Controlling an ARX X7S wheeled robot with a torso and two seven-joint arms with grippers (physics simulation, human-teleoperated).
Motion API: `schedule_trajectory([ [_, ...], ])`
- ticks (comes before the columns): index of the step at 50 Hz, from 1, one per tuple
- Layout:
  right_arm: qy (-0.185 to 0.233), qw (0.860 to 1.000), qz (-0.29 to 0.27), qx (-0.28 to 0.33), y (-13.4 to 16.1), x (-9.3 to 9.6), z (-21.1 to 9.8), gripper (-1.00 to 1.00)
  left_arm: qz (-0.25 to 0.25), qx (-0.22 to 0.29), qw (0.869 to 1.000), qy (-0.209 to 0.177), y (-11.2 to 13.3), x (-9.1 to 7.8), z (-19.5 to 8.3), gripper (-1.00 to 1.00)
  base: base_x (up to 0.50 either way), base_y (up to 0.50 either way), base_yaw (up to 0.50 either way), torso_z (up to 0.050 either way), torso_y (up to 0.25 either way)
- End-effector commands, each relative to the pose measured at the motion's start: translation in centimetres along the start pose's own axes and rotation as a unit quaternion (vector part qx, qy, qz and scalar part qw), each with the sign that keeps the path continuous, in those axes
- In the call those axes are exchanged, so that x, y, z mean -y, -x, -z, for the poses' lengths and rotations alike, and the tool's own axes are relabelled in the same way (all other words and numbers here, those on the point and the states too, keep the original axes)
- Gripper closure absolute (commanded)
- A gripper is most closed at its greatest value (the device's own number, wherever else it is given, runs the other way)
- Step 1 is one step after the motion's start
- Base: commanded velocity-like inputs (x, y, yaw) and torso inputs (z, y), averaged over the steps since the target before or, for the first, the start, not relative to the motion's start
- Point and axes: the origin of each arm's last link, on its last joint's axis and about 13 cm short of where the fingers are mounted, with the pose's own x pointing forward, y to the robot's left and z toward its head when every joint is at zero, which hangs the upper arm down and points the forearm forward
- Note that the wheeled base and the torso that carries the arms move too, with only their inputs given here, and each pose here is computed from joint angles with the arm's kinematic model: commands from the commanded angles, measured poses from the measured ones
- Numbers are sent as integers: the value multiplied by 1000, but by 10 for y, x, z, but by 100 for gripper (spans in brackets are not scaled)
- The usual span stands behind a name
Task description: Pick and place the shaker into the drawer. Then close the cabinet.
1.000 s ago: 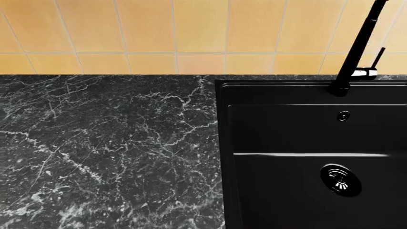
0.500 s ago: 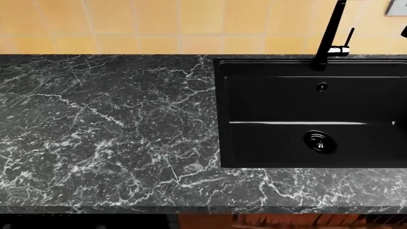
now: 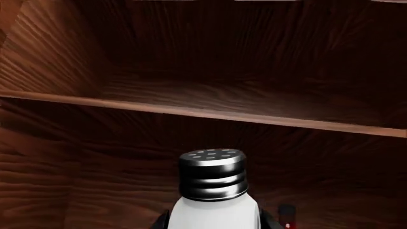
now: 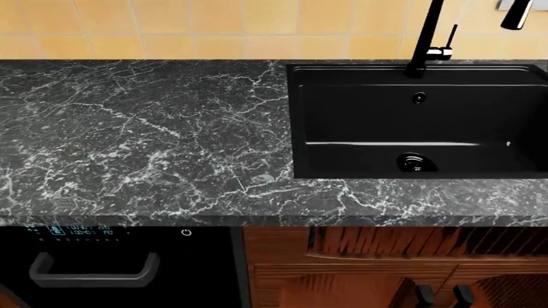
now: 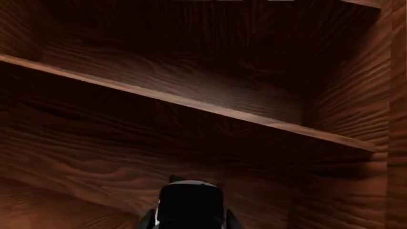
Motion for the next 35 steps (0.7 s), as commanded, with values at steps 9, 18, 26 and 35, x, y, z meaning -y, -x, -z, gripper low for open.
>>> schedule_trajectory([
  [9,-77,993,-19,-93,118,-51,131,100,110,-148,983,21,158,-16,129,100,0,0,0,0,0],
  [18,-71,988,-31,-131,160,-66,155,100,107,-179,978,19,212,-40,138,100,0,0,0,0,0],
  [26,-127,985,-16,-120,175,-68,155,100,97,-203,974,32,239,-49,133,100,0,0,0,0,0],
  [35,-113,986,-36,-114,183,-76,158,100,87,-231,968,51,255,-51,134,100,0,0,0,2,1],
])
